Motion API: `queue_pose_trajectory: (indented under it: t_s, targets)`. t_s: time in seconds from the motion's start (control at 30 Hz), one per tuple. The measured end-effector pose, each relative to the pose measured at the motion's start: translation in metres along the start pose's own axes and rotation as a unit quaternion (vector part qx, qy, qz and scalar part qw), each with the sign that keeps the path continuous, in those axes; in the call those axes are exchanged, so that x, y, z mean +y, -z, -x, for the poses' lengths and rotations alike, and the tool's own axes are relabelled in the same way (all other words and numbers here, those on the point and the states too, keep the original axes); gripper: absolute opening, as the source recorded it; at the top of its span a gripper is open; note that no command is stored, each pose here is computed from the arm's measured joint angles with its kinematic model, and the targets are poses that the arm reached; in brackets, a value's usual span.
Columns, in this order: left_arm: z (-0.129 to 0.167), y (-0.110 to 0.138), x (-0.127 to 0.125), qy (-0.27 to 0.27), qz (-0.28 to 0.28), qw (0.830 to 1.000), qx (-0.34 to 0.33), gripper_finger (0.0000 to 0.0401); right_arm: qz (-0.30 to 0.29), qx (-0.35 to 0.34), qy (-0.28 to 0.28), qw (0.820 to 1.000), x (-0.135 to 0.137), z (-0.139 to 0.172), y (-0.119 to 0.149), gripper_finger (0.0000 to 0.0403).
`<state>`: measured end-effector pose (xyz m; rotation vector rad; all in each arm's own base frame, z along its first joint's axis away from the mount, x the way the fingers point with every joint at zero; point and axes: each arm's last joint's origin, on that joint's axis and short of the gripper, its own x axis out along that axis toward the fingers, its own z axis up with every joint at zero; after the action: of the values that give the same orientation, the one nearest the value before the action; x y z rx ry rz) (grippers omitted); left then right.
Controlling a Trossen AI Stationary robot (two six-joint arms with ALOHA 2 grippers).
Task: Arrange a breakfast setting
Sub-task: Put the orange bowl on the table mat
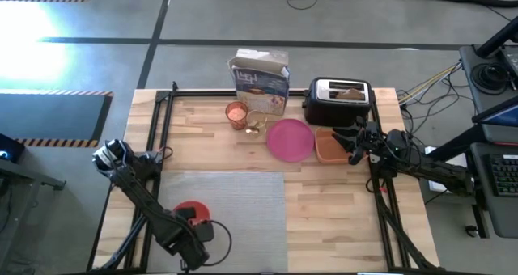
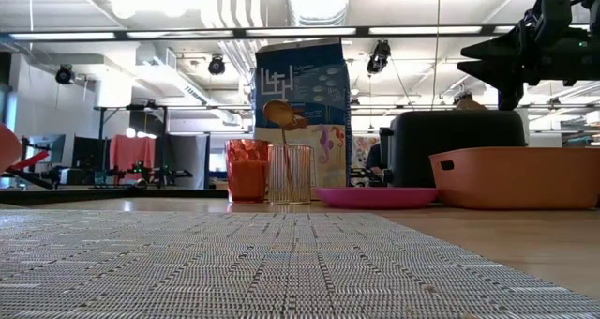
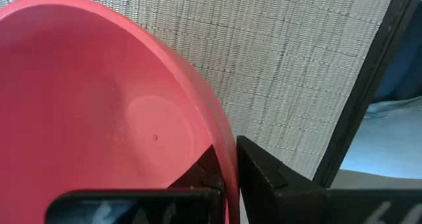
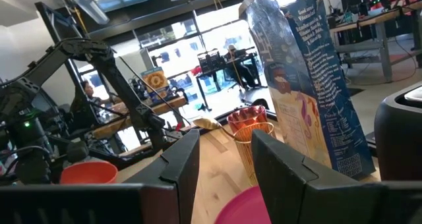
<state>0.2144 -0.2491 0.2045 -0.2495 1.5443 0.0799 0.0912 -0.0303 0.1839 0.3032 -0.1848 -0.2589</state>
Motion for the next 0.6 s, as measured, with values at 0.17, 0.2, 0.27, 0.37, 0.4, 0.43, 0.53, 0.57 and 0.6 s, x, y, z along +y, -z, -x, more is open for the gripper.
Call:
queue_pose_trajectory:
  t_s: [0.17, 0.2, 0.27, 0.37, 0.4, 0.43, 0.53, 0.57, 0.6]
  targets:
    - [0.0, 0.003, -0.002, -0.001, 0.002, 1.0, -0.003, 0.0011, 0.0, 0.0, 0.0, 1.0, 0.0, 0.0, 0.0, 0.0128]
    - [0.0, 0.003, -0.002, -0.001, 0.002, 1.0, -0.004, 0.0011, 0.0, 0.0, 0.0, 1.0, 0.0, 0.0, 0.0, 0.0128]
    - [0.0, 0.003, -0.002, -0.002, 0.002, 1.0, -0.006, 0.0011, 0.0, 0.0, 0.0, 1.0, 0.0, 0.0, 0.0, 0.0128]
    - [0.0, 0.002, -0.001, -0.007, -0.001, 1.0, -0.016, 0.0011, 0.0, 0.0, 0.0, 1.0, 0.0, 0.0, 0.0, 0.0128]
    - [0.0, 0.002, -0.001, -0.01, -0.005, 1.0, -0.022, 0.0011, 0.0, 0.0, 0.0, 1.0, 0.0, 0.0, 0.0, 0.0128]
    - [0.0, 0.001, -0.001, -0.015, -0.014, 0.999, -0.03, 0.0011, 0.0, 0.0, 0.0, 1.0, 0.0, 0.0, 0.0, 0.0128]
    - [0.0, -0.003, -0.001, -0.027, -0.068, 0.995, -0.065, 0.0011, 0.0, 0.0, 0.0, 1.0, 0.0, 0.0, 0.0, 0.0128]
    - [0.0, -0.006, -0.001, -0.03, -0.091, 0.992, -0.078, 0.0011, 0.0, 0.0, 0.0, 1.0, 0.0, 0.0, 0.0, 0.0128]
    - [0.001, -0.01, 0.0, -0.034, -0.115, 0.989, -0.091, 0.0011, 0.0, 0.0, 0.0, 1.0, 0.0, 0.0, 0.0, 0.0128]
